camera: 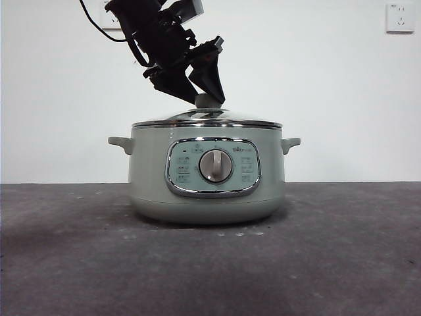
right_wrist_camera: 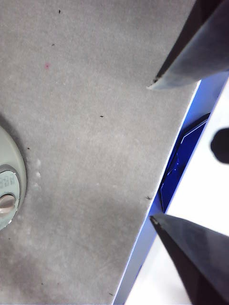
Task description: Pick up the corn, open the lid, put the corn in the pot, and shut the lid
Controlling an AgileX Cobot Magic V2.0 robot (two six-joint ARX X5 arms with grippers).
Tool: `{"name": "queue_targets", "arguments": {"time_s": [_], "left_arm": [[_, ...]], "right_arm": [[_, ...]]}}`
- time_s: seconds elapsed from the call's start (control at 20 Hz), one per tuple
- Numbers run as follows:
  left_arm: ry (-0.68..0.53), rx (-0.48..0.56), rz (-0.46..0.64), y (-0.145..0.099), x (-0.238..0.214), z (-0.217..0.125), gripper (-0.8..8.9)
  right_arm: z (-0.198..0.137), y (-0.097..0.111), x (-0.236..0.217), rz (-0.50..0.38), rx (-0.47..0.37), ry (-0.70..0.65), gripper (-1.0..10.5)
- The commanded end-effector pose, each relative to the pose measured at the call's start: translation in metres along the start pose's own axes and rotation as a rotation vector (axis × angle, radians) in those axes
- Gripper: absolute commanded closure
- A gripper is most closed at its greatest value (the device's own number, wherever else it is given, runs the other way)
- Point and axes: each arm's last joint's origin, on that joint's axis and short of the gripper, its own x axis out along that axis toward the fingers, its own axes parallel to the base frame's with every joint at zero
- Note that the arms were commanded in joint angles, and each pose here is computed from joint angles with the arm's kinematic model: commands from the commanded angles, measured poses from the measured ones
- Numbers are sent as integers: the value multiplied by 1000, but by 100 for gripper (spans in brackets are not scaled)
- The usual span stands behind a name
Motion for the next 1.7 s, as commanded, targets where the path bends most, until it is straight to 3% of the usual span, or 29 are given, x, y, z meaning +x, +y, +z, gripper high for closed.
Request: {"name": "queue_targets", "arguments": {"time_s": [0.05,0.25,0.5,0.75,1.0,1.4,1.45,1.55,1.6,1.7], "left_arm": [[-6,10,-1,-1,-1,2,427],[-57,16,15,-1,-26,13,427],[-33,-28,33,-6,-98,20,427],[29,-73,22,-30,-192,10,430],[-4,-116,-78,-56,-266,-7,436],[28,-129,-82,-66,-295,-22,442],[35,-130,-83,-66,-294,-22,486],[34,-127,-83,-66,-294,-22,758],[35,-127,-83,-66,-294,-22,827],[35,-127,-83,-66,-294,-22,819]], "right_arm": [[-1,0,2,-1,7,1,510],[-1,0,2,-5,7,0,510],[2,0,2,-10,6,-27,510],[8,1,2,1,4,-78,510],[11,2,2,8,0,-112,510],[11,2,2,8,0,-112,520],[11,2,2,8,0,-111,595],[11,2,2,7,0,-110,846],[11,2,2,7,-4,-110,951],[11,2,2,7,-4,-109,958]]}}
